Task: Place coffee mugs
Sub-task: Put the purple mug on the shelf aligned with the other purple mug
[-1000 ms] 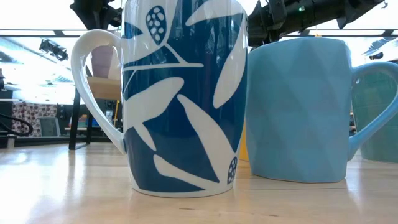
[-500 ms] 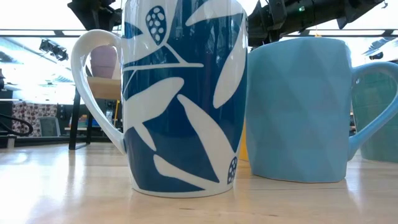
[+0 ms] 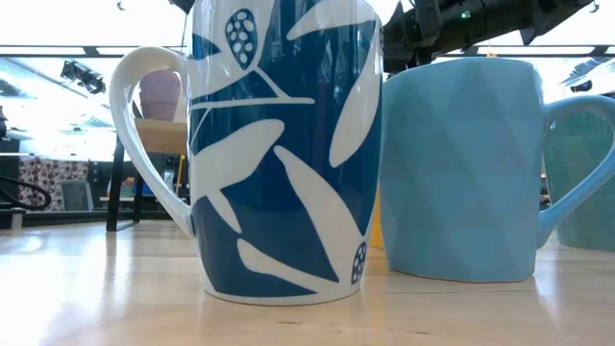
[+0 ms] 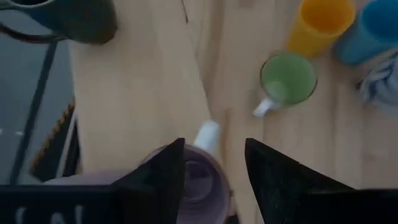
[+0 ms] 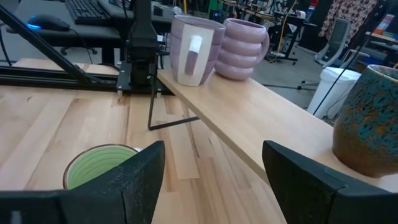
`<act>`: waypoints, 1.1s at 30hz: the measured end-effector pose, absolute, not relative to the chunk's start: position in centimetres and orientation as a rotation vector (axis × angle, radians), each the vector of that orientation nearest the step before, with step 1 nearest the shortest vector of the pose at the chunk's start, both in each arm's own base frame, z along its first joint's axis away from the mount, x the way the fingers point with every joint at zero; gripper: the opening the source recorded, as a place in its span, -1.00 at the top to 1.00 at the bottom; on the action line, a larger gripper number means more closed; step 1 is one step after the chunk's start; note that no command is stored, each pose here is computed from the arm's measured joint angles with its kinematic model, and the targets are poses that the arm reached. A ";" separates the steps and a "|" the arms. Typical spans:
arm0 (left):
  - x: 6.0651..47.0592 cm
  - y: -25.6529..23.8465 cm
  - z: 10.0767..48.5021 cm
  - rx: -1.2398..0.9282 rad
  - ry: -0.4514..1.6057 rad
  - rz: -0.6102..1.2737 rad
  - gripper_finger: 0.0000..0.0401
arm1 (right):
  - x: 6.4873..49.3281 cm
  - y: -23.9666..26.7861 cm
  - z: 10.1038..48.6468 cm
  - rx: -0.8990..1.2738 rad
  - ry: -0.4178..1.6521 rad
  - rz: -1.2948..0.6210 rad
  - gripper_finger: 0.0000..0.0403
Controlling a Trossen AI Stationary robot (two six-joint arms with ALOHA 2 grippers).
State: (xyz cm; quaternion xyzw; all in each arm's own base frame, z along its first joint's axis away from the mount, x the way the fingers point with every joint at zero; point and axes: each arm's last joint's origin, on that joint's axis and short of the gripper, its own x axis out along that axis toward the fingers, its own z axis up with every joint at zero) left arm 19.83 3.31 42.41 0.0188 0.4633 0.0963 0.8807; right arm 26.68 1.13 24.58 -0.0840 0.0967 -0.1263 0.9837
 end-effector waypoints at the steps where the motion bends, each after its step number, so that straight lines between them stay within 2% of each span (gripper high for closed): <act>1: 19.7 2.9 42.5 0.036 0.954 0.184 0.16 | 26.7 1.0 24.6 -0.171 0.191 -0.258 -0.37; 5: 19.0 0.9 42.7 0.063 0.869 0.114 0.23 | 26.8 0.7 24.9 -0.181 0.159 -0.226 -0.37; 8: 18.5 -0.6 42.4 0.044 0.705 0.104 0.28 | 26.8 0.7 25.1 -0.159 0.140 -0.195 -0.37; 16: 19.6 -3.6 36.4 0.041 0.509 0.158 0.30 | 27.3 0.4 26.5 -0.148 0.105 -0.201 -0.37; 22: 20.3 -5.1 31.1 0.078 0.521 0.119 0.30 | 28.3 0.3 28.4 -0.152 0.144 -0.203 -0.35; 27: 19.7 -6.9 26.1 0.083 0.552 0.041 0.30 | 30.5 0.0 27.6 -0.158 0.197 -0.207 -0.32; 33: 18.4 -8.5 22.7 0.016 0.602 -0.007 0.30 | 34.0 -0.1 26.8 -0.205 0.240 -0.204 -0.31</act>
